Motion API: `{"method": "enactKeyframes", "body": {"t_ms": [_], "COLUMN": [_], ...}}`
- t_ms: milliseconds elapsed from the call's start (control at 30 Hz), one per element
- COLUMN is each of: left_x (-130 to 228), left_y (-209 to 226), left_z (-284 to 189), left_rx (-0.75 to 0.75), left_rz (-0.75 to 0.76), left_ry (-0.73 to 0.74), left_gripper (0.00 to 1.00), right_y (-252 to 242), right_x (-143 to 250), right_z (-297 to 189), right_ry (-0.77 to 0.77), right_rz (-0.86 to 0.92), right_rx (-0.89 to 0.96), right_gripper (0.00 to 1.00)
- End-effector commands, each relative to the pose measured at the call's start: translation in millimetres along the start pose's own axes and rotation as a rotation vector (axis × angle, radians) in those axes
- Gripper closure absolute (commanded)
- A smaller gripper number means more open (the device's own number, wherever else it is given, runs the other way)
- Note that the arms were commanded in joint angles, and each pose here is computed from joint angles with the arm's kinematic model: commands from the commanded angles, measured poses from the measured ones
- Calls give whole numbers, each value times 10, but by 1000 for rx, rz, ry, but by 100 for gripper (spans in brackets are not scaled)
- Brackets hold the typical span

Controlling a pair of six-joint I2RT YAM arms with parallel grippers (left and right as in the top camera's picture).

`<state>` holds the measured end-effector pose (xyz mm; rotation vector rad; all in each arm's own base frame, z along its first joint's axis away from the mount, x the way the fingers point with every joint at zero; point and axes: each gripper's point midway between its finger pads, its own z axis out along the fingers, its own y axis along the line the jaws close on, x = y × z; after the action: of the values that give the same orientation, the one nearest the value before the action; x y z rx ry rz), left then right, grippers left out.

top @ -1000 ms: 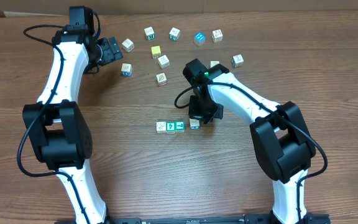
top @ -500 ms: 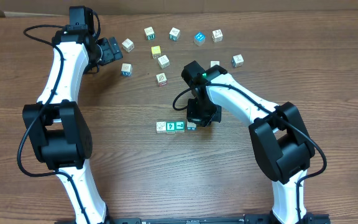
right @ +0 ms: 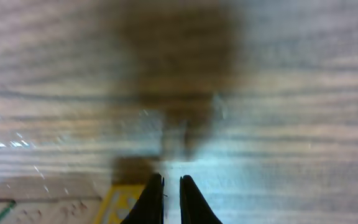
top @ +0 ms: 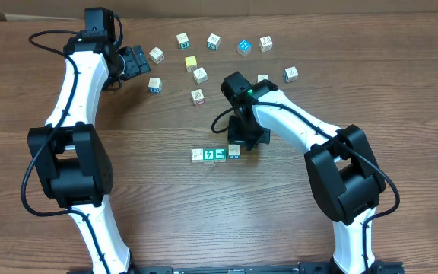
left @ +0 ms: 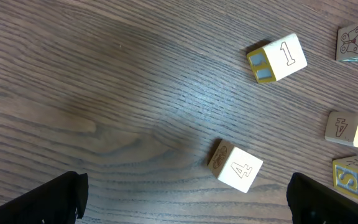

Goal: Form a circle

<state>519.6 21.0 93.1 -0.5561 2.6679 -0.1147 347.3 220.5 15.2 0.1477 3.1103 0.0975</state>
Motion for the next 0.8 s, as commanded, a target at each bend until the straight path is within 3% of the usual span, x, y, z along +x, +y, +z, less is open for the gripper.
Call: {"method": "enactKeyframes", "body": {"t_ms": [0,767], "left_x": [-39,-39], "left_y": [-61,-61], "left_z": [-53,-53], "left_rx": [13,13], "left_rz": [-14,-14], "left_ry": [-14,-14], "left_gripper": [0,0], "right_y": [-22,138], "right_x": [-80,-66], "right_z": [22,18], "right_ry": [-36,-20], "right_rz": [4,-12], "right_rx": [12,-68], "right_gripper": [93,96]}}
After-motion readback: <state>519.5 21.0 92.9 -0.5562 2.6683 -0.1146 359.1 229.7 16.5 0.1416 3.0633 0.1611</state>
